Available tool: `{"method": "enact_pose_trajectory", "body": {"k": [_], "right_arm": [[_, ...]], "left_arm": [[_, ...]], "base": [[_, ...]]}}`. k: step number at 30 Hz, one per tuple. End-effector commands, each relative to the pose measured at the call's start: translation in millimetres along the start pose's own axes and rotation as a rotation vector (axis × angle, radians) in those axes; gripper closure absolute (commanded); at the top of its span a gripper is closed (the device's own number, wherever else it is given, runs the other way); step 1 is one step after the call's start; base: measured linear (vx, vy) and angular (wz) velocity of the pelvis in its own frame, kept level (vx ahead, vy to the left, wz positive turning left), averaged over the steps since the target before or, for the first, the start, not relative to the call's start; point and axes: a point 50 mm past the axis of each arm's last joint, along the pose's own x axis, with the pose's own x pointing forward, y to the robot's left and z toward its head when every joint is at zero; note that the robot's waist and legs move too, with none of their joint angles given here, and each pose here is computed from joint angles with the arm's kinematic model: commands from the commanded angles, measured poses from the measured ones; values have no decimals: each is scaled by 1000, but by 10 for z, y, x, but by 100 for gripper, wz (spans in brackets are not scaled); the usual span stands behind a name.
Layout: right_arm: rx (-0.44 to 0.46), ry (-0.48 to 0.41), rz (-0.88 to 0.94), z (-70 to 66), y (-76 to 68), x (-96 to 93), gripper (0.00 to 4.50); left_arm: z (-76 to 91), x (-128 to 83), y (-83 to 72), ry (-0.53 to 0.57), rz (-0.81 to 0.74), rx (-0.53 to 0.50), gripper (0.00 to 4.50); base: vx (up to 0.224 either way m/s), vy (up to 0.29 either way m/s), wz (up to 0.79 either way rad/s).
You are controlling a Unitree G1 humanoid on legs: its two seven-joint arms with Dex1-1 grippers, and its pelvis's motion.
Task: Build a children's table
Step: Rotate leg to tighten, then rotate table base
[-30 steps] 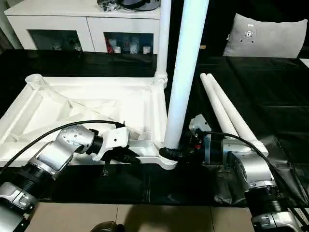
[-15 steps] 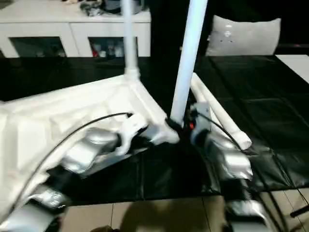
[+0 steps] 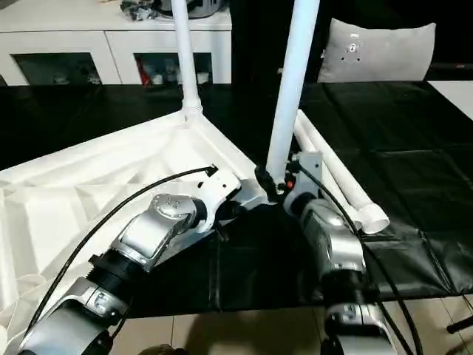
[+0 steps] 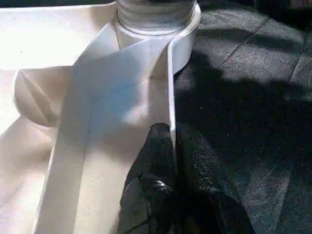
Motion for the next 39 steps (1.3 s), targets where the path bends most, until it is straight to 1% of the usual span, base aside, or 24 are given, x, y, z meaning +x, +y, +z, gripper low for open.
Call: {"method": "enact_pose_trajectory", "body": {"k": [1, 2, 3, 5, 7, 8, 10, 11, 14, 18, 20, 21, 22, 23, 24, 25, 26, 27, 29, 32, 34, 36, 38, 39], "right_arm": [[12, 11, 86, -48, 67, -37, 41], [-8, -3, 136, -5, 30, -114, 31], [-17, -6, 157, 11, 14, -146, 31], [-56, 0, 212, 48, -58, -251, 10], [-78, 10, 252, 97, -154, -367, 10], [-79, 11, 254, 100, -158, -373, 10], [-107, 33, 313, 163, -236, -514, 10], [-110, 36, 318, 167, -241, -526, 10], [-136, 105, 438, 182, -233, -682, 10], [-155, 147, 495, 188, -217, -752, 10], [-142, 150, 522, 212, -188, -763, 10], [-133, 153, 544, 221, -154, -770, 10], [-133, 153, 544, 221, -154, -770, 4], [-133, 153, 544, 221, -154, -770, 4], [-124, 159, 571, 229, -115, -781, 0], [-118, 164, 599, 229, -67, -781, 0], [-115, 163, 624, 230, -5, -761, 0], [-114, 155, 644, 232, 57, -724, 0], [-115, 147, 647, 237, 69, -701, 0], [-116, 134, 660, 250, 96, -599, 0], [-120, 135, 674, 258, 110, -538, 0], [-123, 131, 674, 266, 108, -478, 0], [-131, 127, 667, 269, 104, -428, 0], [-148, 113, 635, 278, 89, -375, 0]], "left_arm": [[36, -30, 64, -24, 10, 68, 450], [-9, -61, 105, -10, 2, 102, 450], [-28, -73, 119, -3, -3, 112, 450], [-104, -107, 155, 29, -22, 138, 450], [-165, -146, 181, 44, -49, 171, 450], [-167, -149, 181, 44, -52, 172, 450], [-231, -206, 190, 53, -106, 189, 450], [-236, -211, 191, 53, -112, 192, 450], [-297, -271, 219, 64, -155, 230, 450], [-305, -292, 280, 60, -135, 259, 450], [-249, -278, 343, 23, -72, 254, 450], [-221, -280, 346, 8, -85, 222, 450], [-221, -280, 346, 8, -85, 222, 423], [-221, -280, 346, 8, -85, 222, 423], [-200, -285, 342, -8, -105, 197, 407], [-177, -294, 331, -24, -117, 179, 407], [-149, -315, 321, -52, -119, 165, 390], [-120, -346, 319, -88, -106, 149, 385], [-111, -368, 326, -103, -96, 137, 369], [-122, -557, 414, -121, -52, 79, 340], [-196, -716, 519, -89, 16, 63, 334], [-249, -840, 594, -69, 68, 52, 302], [-281, -932, 642, -59, 105, 44, 296], [-296, -994, 683, -51, 142, 40, 269]], "base": [[0, 0, 0], [0, 0, 0], [0, 0, 0], [0, 0, 0], [0, 0, 0], [0, 0, 0], [0, 0, 0], [0, 0, 0], [0, 0, 0], [0, 0, 0], [0, 0, 0], [0, 0, 0], [0, 0, 0], [0, 0, 0], [0, 0, 0], [0, 0, 0], [0, 0, 0], [0, 0, 0], [0, 0, 0], [0, 0, 0], [0, 0, 0], [0, 0, 0], [0, 0, 0], [0, 0, 0]]}}
